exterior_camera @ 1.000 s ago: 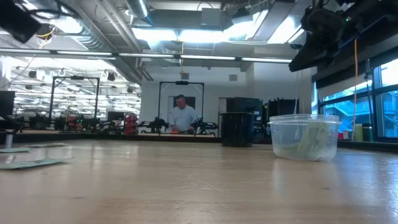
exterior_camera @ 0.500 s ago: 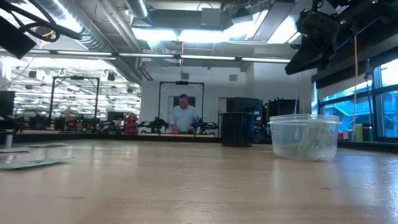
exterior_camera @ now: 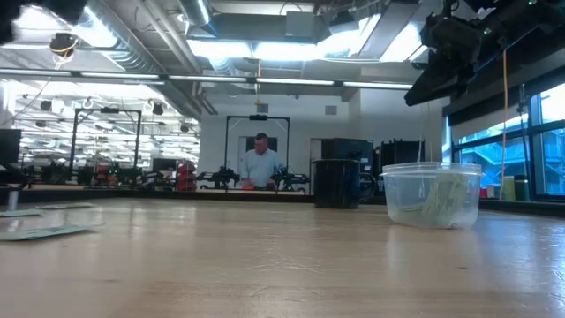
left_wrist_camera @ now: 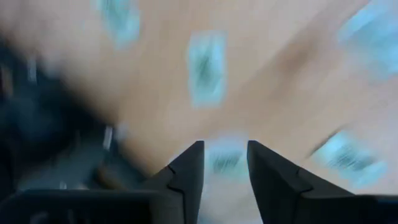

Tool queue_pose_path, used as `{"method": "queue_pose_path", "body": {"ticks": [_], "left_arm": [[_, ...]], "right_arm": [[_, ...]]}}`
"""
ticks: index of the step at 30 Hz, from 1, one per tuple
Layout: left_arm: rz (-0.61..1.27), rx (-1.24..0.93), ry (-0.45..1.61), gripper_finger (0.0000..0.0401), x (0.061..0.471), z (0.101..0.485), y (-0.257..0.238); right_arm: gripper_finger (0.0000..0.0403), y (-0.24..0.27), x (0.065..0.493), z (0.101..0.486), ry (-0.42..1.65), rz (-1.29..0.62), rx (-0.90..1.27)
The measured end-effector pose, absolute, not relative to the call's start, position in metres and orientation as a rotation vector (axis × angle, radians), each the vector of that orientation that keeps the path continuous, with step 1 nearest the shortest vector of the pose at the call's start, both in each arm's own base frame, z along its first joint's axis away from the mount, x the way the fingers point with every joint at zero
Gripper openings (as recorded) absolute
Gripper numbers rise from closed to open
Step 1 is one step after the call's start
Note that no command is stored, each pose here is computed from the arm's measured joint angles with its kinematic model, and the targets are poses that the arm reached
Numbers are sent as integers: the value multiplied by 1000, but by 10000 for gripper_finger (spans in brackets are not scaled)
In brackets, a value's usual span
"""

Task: Pick and place Stevia / Truvia into bins
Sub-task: Put the stevia packet into the left transparent container

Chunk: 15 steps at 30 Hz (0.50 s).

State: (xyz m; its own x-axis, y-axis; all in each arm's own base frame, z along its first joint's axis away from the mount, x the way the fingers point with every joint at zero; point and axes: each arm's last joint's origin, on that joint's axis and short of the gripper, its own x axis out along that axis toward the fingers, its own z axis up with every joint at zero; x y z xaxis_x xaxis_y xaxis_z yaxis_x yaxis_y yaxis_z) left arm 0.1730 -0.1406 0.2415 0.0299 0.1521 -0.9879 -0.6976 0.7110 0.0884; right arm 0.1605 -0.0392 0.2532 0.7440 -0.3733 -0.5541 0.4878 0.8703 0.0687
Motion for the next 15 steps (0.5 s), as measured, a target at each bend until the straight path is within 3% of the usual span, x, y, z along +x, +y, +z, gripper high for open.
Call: {"method": "queue_pose_path", "body": {"ticks": [7,11,15], "left_arm": [[325,-334,917,145,210,276,-156],[135,-244,764,161,235,283,-168],[63,-126,706,168,254,277,-173]], "right_arm": [[95,-39,161,254,554,-473,210],[95,-39,161,254,549,-472,209],[95,-39,161,254,553,-472,208]]}}
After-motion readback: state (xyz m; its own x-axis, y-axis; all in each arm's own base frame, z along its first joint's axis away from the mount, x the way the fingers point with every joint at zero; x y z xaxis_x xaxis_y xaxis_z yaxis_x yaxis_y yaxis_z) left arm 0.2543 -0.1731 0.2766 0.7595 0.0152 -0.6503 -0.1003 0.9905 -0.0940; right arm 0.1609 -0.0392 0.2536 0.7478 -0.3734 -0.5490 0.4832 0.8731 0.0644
